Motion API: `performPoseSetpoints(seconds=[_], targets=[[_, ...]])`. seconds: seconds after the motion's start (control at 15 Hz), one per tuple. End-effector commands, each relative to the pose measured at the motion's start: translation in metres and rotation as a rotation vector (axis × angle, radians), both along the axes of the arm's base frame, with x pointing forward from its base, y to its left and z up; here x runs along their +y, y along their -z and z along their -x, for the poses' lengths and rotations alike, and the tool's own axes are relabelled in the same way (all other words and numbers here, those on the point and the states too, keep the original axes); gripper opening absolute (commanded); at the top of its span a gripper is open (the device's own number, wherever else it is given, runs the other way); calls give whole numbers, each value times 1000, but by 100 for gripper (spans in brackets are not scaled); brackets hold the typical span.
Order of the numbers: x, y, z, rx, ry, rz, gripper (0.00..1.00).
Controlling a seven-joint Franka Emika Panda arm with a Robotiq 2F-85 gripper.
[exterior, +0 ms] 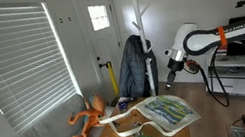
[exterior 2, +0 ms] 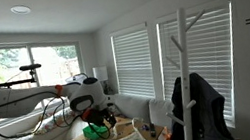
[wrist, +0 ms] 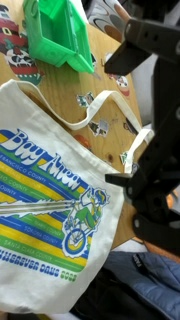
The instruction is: Pick up the blue toy car and put it in then green storage box
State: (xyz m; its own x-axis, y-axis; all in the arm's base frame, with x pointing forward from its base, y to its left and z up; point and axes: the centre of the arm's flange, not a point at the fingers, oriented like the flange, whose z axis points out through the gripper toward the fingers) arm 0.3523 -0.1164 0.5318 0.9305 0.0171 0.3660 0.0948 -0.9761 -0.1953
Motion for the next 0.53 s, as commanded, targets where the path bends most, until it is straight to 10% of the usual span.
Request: performPoseSetpoints(seconds=[0.0, 0.47], targets=[[-38, -14, -28, 64, -173, -55, 100], [-74, -34, -123, 289, -175, 158, 100]])
